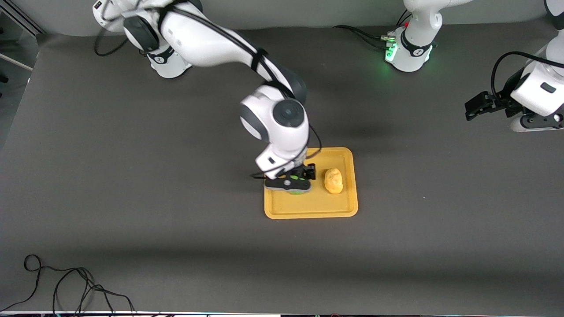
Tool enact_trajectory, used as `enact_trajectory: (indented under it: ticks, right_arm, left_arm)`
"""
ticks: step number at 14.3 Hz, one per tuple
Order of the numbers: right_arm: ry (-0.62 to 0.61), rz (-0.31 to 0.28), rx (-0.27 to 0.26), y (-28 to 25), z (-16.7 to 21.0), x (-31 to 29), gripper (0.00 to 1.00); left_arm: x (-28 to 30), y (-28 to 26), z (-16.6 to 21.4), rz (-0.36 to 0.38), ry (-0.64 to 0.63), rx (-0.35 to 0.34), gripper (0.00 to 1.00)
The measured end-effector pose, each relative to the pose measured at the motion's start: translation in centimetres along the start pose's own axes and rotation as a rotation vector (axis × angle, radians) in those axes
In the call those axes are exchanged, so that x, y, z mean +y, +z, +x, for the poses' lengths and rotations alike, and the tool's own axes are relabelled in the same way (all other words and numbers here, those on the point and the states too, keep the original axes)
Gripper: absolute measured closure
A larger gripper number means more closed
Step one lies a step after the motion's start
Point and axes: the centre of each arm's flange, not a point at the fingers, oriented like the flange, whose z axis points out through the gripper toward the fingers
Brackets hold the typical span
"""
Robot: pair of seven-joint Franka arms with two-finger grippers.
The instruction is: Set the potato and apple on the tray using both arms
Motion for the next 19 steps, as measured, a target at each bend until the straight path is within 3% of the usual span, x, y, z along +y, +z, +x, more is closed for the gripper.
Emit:
enact_trajectory:
  ticks: [3, 8, 16, 19]
  right_arm:
    - [-0.047, -0.035, -0.023, -8.1, 3.4, 6.0, 0.00]
    - [-0.128, -0.083, -0.086, -14.9, 7.2, 19.1, 0.00]
    - [-0.116, -0.021, -0.154, -20.1, 7.7, 41.2, 0.00]
    - [-0.111, -0.017, -0.162, -20.5, 7.4, 46.2, 0.00]
  left_arm:
    - [0.2, -0.7, 0.2, -0.003, 0.004, 0.028, 0.00]
    - [0.2, -0.8, 0.3, -0.004, 0.002, 0.037, 0.00]
    - [0.2, -1.2, 0.6, -0.009, 0.003, 0.071, 0.00]
    - [0.3, -1.3, 0.7, -0.010, 0.003, 0.078, 0.00]
